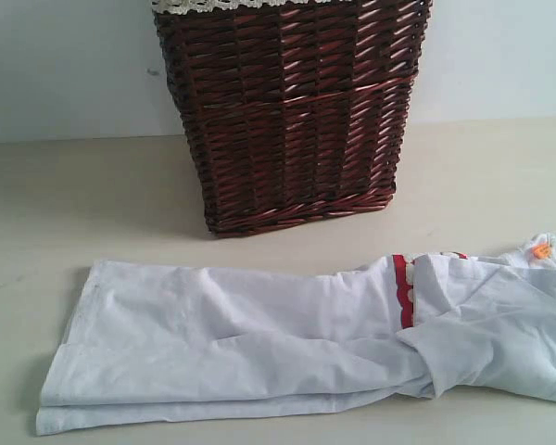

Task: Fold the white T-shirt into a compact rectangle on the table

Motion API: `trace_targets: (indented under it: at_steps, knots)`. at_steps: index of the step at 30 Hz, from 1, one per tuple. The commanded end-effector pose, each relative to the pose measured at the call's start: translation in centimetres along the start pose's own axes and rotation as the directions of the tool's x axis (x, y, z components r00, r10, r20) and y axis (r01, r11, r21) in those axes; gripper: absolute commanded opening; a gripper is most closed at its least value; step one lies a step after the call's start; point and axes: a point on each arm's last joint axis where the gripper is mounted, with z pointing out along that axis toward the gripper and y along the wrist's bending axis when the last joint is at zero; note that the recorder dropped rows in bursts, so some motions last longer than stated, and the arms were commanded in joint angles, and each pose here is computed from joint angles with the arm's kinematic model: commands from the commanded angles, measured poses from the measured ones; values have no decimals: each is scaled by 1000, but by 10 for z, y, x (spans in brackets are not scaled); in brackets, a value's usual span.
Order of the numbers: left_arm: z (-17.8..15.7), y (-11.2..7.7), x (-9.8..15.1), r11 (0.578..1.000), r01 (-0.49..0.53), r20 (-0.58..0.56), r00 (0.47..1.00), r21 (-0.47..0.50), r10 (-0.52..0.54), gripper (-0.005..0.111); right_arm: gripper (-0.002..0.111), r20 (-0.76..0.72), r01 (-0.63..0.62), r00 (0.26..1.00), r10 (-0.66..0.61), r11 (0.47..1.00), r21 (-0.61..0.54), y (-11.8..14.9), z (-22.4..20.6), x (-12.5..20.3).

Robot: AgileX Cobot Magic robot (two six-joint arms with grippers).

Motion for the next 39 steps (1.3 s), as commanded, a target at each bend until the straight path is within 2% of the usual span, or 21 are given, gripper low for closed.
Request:
trace_targets:
  at_steps: [1,7,10,17,26,31,34,39]
  knots:
    - [0,0,0,1000,-1,10,1000,0,1,11,105,-18,-36,999,36,999,-17,-1,6,4]
    - [0,0,0,1000,-1,10,1000,0,1,11,105,-115,-158,983,141,976,-153,-4,40,17]
    - [0,0,0,1000,-1,10,1000,0,1,11,105,-142,-195,975,172,966,-171,-7,50,22]
    - [0,0,0,1000,-1,10,1000,0,1,11,105,-126,-183,978,169,977,-111,-13,53,22]
    - [0,0,0,1000,-1,10,1000,0,1,11,105,-122,-178,979,166,980,-88,-15,53,22]
    - [0,0,0,1000,-1,10,1000,0,1,11,105,-128,-140,983,135,990,-32,-20,53,24]
    - [0,0,0,1000,-1,10,1000,0,1,11,105,-156,-165,973,168,986,32,-25,53,27]
    - [0,0,0,1000,-1,10,1000,0,1,11,105,-176,-164,970,166,986,26,-26,56,30]
